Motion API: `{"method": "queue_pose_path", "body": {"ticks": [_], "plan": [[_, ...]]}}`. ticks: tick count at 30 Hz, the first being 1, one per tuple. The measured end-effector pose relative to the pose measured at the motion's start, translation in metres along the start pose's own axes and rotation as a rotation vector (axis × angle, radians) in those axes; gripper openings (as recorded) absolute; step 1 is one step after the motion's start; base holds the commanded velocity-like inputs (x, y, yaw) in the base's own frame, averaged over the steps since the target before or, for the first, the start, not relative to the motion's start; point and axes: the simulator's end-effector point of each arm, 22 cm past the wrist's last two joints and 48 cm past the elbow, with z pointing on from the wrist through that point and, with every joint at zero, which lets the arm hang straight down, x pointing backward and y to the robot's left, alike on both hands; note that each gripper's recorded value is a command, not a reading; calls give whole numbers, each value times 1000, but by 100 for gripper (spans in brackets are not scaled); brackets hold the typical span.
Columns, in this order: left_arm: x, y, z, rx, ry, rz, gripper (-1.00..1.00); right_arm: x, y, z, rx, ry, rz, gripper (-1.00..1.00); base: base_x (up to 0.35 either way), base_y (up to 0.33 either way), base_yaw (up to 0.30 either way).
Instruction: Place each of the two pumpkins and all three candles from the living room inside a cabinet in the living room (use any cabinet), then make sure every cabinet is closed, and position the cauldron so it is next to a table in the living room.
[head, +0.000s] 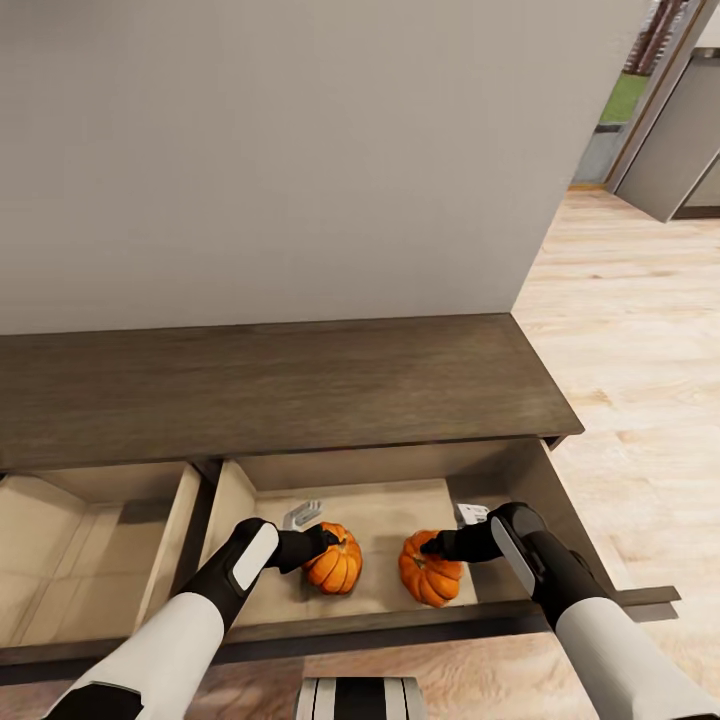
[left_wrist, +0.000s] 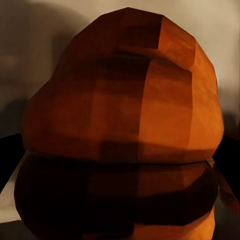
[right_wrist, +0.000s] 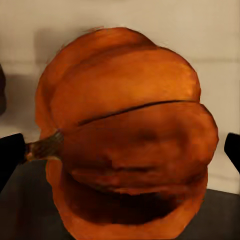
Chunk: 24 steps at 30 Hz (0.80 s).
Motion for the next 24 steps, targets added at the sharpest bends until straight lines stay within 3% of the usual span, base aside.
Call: {"method": "queue_pose_path", "body": {"ticks": [5,6,8,19,24], "plan": [[-1,0,0,1,-2,-2,-100,0,0,0,0,0,0,100,0,0,0],[-1,0,0,2,-2,-2,100,0,0,0,0,0,0,100,0,0,0],[5,3,3,4,7,-22,100,0,0,0,1,0,0,100,0,0,0],[4,4,3,3,3,-23,100,0,0,0,0,0,0,100,0,0,0],[-9,4,-7,-8,-31,24,100,0,0,0,0,0,0,100,0,0,0]]}}
